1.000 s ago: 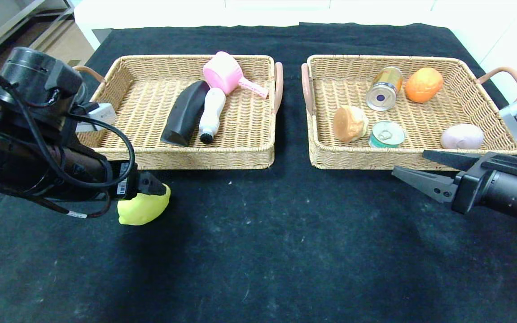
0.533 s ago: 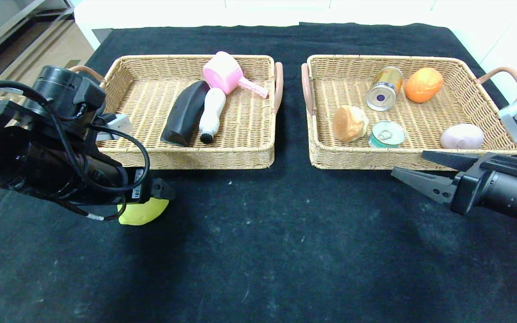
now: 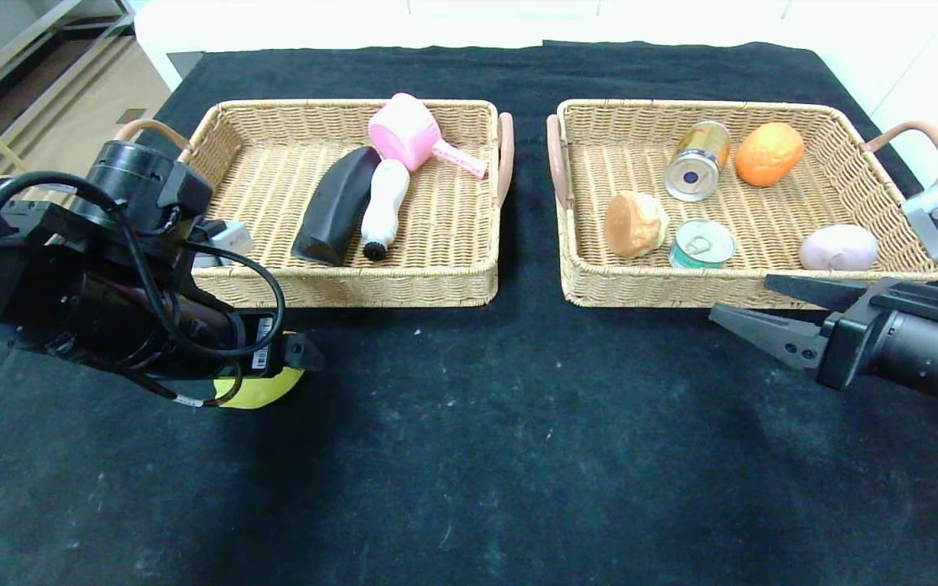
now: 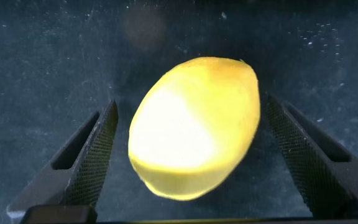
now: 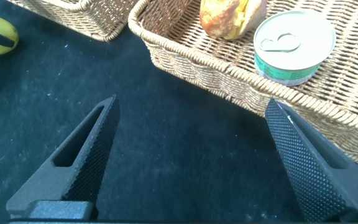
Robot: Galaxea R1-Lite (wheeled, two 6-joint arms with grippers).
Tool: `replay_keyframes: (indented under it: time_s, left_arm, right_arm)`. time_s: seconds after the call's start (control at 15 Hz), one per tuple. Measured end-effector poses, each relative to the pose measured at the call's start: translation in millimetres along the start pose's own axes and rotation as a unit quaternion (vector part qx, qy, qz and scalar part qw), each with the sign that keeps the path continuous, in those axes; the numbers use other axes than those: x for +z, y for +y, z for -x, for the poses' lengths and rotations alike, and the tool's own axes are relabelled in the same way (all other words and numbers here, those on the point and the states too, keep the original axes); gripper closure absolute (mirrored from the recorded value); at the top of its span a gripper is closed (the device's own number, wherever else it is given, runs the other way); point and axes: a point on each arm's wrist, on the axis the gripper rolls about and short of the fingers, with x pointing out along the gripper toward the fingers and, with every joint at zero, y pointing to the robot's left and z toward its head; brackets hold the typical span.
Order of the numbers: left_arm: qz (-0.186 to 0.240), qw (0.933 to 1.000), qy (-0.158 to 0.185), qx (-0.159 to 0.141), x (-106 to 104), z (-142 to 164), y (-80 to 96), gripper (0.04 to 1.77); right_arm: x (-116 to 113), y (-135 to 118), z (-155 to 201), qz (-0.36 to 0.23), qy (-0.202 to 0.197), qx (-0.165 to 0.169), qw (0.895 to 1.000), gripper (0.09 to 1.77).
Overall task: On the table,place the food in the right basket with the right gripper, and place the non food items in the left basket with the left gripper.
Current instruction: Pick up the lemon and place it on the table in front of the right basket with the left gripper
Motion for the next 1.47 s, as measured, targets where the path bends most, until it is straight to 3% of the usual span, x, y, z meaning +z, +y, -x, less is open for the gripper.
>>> replay_keyframes:
  time_s: [0.27,0.33,0.47,0.6,1.2,1.33,1.47]
  left_arm:
    - [-0.003,1.0000,0.003,0.001,0,-3,-1.3,0.09]
    - [-0.004,1.0000,0.004,0.001,0,-3,-1.4,0.18]
    - [-0.004,1.0000,0.005,0.001,-1,-4,-1.5,0.51]
    - [-0.005,1.0000,0.006,0.001,-1,-4,-1.6,0.65]
    - [-0.021,0.9998,0.002,0.001,-1,0,-1.3,0.69]
    - [-0.026,0.9996,-0.012,-0.008,-1,11,-2.2,0.69]
    - [-0.041,0.9980,-0.023,-0.043,-4,25,-10.7,0.69]
  right_arm:
    - [0,0,0,-0.001,0.001,0.000,1.000,0.15]
    - [0,0,0,-0.001,0.001,0.000,1.000,0.15]
    - [-1,0,-1,-0.001,0.001,0.000,1.000,0.15]
    - [-1,0,-1,-0.001,0.001,0.000,1.000,0.15]
    - [2,1,2,0.001,-0.003,0.001,1.000,0.15]
    - [4,3,5,0.003,-0.007,0.002,1.000,0.15]
    - [7,6,9,0.005,-0.012,0.005,1.000,0.15]
